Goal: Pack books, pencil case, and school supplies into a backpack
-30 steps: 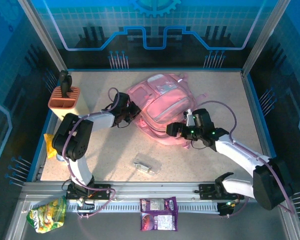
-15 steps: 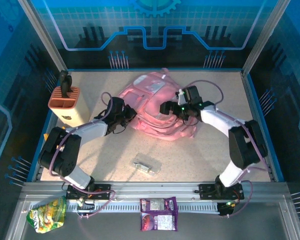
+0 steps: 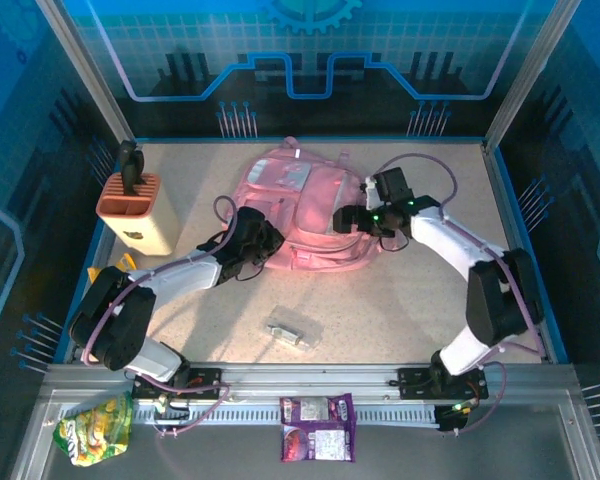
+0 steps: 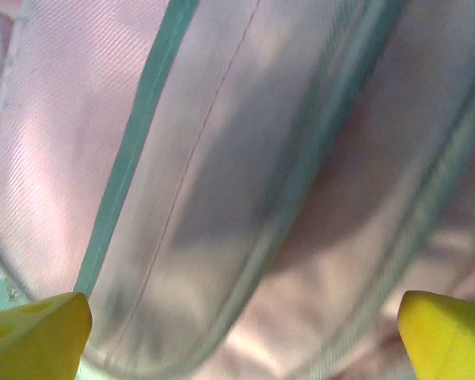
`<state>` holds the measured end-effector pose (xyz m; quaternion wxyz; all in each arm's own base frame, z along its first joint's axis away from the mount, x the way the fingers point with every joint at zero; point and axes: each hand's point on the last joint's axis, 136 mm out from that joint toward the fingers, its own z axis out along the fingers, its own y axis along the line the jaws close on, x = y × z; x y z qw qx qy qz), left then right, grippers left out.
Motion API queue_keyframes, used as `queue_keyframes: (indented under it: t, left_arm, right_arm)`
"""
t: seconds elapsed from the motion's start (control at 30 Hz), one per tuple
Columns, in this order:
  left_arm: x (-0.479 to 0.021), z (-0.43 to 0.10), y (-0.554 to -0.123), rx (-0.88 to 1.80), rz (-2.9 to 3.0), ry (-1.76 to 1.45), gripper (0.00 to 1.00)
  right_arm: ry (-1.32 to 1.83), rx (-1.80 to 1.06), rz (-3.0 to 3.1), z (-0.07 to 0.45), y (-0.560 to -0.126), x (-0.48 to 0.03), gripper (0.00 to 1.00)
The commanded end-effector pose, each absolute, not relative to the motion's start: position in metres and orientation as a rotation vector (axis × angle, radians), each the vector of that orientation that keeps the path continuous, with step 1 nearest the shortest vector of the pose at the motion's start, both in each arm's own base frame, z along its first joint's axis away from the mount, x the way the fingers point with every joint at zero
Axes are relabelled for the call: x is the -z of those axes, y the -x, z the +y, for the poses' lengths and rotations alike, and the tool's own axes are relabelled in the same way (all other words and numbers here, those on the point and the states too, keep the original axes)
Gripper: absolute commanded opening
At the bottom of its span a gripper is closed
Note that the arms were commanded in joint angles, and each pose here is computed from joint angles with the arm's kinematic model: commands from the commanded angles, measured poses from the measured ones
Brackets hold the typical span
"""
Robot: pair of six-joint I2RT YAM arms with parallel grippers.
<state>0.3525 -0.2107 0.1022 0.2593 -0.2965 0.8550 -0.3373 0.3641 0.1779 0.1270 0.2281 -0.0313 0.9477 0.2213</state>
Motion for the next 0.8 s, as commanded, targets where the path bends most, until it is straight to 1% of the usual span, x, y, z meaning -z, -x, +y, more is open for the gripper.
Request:
queue_keyframes:
  t: [0.0,0.17,0.27,0.37,0.4,0.5,0.53,0.77]
  left_arm:
    - [-0.135,-0.243,-0.352,1.039,2.274,0.687,0.0]
    - [-0.135,-0.252,-0.348,1.069,2.274,0.698,0.0]
    - [-0.14,-0.257,-0.345,1.085,2.258,0.693,0.0]
    - [-0.147,-0.264,-0.343,1.099,2.248,0.674,0.0]
    - [-0.15,-0.267,-0.342,1.108,2.245,0.67,0.0]
    - [-0.155,-0.273,-0.34,1.126,2.241,0.652,0.0]
    - [-0.157,-0.274,-0.34,1.128,2.237,0.653,0.0]
    - [-0.162,-0.277,-0.337,1.151,2.228,0.647,0.0]
  right_arm:
    - [0.14,-0.504,2.612,0.16,-0.34,-0.137,1.0]
    - [0.225,-0.434,2.573,0.157,-0.307,-0.154,0.93]
    - [0.317,-0.42,2.559,0.172,-0.284,-0.155,0.89]
    - [0.392,-0.502,2.507,0.201,-0.267,-0.152,0.83]
    - [0.417,-0.527,2.478,0.212,-0.264,-0.152,0.81]
    - [0.507,-0.581,2.401,0.244,-0.261,-0.156,0.77]
    - [0.526,-0.578,2.409,0.249,-0.258,-0.145,0.75]
    - [0.541,-0.622,2.368,0.293,-0.269,-0.126,0.56]
